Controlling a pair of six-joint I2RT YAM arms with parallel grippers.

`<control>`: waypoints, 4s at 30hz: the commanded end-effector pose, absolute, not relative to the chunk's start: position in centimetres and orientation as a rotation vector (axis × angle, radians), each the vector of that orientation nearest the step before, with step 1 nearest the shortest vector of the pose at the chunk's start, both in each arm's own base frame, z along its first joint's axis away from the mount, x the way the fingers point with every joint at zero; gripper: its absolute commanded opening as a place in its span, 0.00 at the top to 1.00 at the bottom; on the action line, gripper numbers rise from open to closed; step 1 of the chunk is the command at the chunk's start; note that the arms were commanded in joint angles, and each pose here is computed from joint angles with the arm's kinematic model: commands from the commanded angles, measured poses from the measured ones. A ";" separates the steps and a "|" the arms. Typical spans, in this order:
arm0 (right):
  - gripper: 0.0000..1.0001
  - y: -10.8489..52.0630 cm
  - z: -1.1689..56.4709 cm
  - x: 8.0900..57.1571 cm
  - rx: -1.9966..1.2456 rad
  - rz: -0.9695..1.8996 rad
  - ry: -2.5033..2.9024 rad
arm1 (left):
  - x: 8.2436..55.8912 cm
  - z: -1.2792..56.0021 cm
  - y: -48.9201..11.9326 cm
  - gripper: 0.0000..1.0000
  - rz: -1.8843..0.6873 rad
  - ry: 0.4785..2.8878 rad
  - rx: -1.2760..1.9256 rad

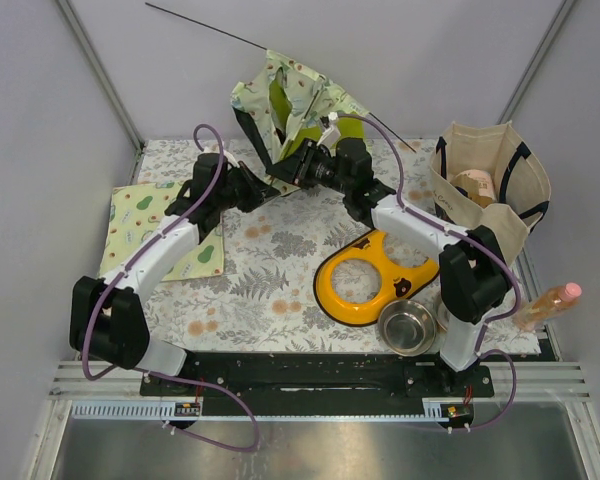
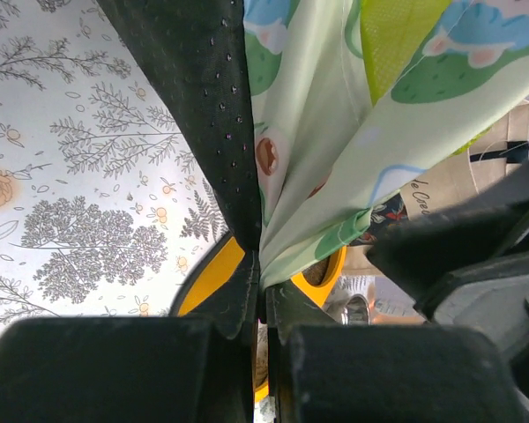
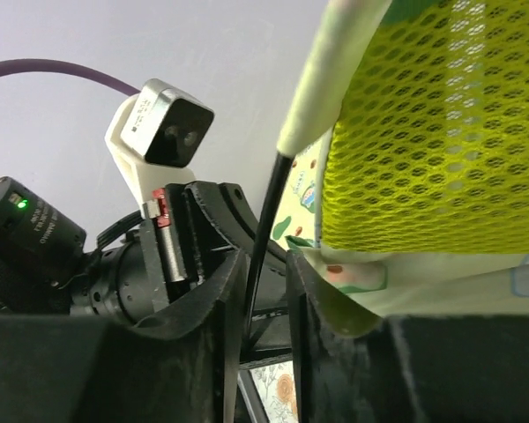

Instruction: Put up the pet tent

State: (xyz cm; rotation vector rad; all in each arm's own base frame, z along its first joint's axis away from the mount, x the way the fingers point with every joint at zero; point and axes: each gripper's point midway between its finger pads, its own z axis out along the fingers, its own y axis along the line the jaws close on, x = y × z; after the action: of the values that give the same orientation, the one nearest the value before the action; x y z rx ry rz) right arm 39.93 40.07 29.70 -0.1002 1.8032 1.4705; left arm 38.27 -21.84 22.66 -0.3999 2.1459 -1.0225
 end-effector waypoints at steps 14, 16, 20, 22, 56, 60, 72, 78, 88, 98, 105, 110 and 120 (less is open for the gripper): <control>0.48 37.8 27.6 39.9 -0.039 1.339 1.964 | 40.0 23.9 -22.0 1.00 -1.102 2.115 -0.426; 0.45 37.8 27.4 39.4 -0.047 1.357 1.969 | 40.1 23.5 -22.0 1.00 -1.095 2.124 -0.422; 0.44 37.8 27.3 38.5 -0.042 1.398 1.969 | 40.3 22.8 -21.8 1.00 -1.066 2.136 -0.418; 0.46 37.9 27.2 38.1 -0.039 1.416 1.966 | 40.4 22.6 -21.7 1.00 -1.052 2.138 -0.419; 1.00 36.1 30.8 42.2 -0.055 1.141 1.834 | 38.5 20.2 -19.9 1.00 -0.881 2.085 -0.122; 1.00 35.7 31.9 43.1 -0.042 1.118 1.796 | 38.2 20.1 -20.1 1.00 -0.889 2.056 -0.065; 1.00 33.3 35.9 46.5 0.068 1.065 1.650 | 36.9 18.0 -19.7 1.00 -0.851 2.065 0.018; 1.00 32.7 36.7 47.2 0.102 1.061 1.616 | 36.4 17.3 -20.1 1.00 -0.872 2.062 0.090; 1.00 30.5 39.1 48.6 0.198 1.040 1.523 | 35.5 17.1 -19.7 1.00 -0.821 1.931 0.230; 1.00 28.6 39.7 49.6 0.278 1.018 1.488 | 35.1 16.3 -19.2 1.00 -0.761 1.882 0.274; 1.00 27.0 40.8 50.1 0.324 1.007 1.455 | 34.8 15.7 -19.2 1.00 -0.724 1.867 0.298; 1.00 25.8 40.6 50.4 0.356 0.986 1.461 | 35.0 15.9 -19.1 1.00 -0.698 1.846 0.284; 1.00 23.6 40.2 51.0 0.412 0.966 1.453 | 34.8 15.8 -18.9 1.00 -0.686 1.838 0.282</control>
State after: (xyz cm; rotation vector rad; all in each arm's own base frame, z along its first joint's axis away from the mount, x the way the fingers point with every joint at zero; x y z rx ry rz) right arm 41.79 37.39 28.88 0.1166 1.9558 1.2989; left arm 36.56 -20.76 21.10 0.3066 1.6550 -0.7461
